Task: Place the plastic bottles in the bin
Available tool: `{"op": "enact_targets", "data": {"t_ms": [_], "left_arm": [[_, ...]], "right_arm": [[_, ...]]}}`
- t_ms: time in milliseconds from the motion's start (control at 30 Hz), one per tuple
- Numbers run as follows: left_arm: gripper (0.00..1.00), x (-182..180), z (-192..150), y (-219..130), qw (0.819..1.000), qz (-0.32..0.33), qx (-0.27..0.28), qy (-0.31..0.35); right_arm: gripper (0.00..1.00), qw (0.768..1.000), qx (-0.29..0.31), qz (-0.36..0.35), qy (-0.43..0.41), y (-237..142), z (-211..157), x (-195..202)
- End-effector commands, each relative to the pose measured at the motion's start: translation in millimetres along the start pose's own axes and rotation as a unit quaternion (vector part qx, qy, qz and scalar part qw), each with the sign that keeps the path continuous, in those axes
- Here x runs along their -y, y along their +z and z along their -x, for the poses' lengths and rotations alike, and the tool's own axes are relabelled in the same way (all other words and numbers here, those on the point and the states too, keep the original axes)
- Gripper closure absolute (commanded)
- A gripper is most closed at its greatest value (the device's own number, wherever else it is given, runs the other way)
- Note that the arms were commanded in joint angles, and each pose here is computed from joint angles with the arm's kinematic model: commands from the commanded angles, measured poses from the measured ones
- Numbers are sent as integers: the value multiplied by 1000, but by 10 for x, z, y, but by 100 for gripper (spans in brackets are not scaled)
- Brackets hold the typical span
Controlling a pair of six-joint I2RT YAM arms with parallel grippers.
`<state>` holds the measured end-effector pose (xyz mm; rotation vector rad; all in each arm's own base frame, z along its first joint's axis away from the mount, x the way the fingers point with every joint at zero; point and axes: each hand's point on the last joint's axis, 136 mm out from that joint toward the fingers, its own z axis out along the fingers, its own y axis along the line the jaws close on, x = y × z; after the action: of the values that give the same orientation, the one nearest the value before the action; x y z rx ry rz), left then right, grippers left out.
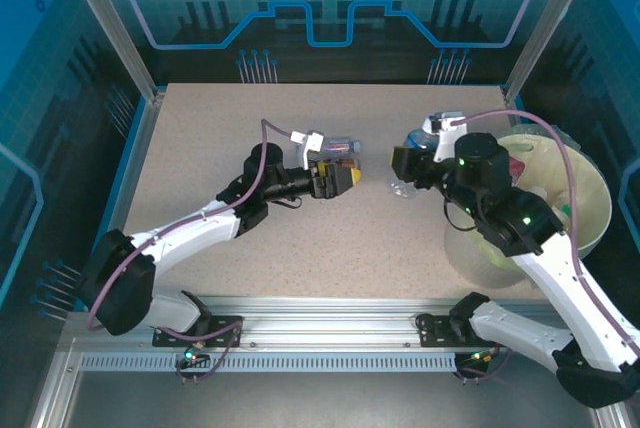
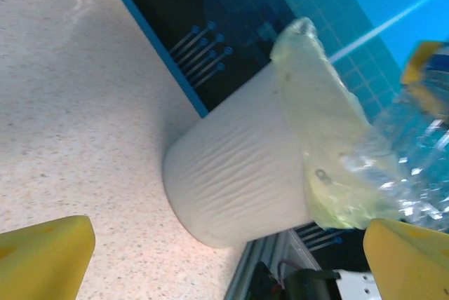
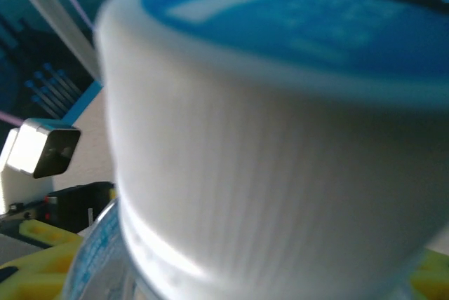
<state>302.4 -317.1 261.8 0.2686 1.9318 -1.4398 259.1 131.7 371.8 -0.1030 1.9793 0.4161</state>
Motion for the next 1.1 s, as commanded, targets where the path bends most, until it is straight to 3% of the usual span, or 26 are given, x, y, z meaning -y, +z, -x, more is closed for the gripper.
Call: {"op": "enact_targets", "data": {"t_ms": [0,333,533,700,1067], "left_arm": [[1,-91,98,-124,999,37,36,-2],[1,-332,134,-262,992,109,60,1],[1,-412,130,-285,990,125,65,-2],[1,-450,131,-305,989,132,65,-6],[1,-609,139,-388,983,166,71,-19]], "right_arm": [[60,996,5,-88,-30,-304,55,345],[60,975,38,-214,-46,-929,202,862],[60,943,35,-323,-65,-1104,296,1161],[60,914,-14,-400,-73,-1063,300,1394],[56,885,-158,-436,45,-1159,-267,1952]]}}
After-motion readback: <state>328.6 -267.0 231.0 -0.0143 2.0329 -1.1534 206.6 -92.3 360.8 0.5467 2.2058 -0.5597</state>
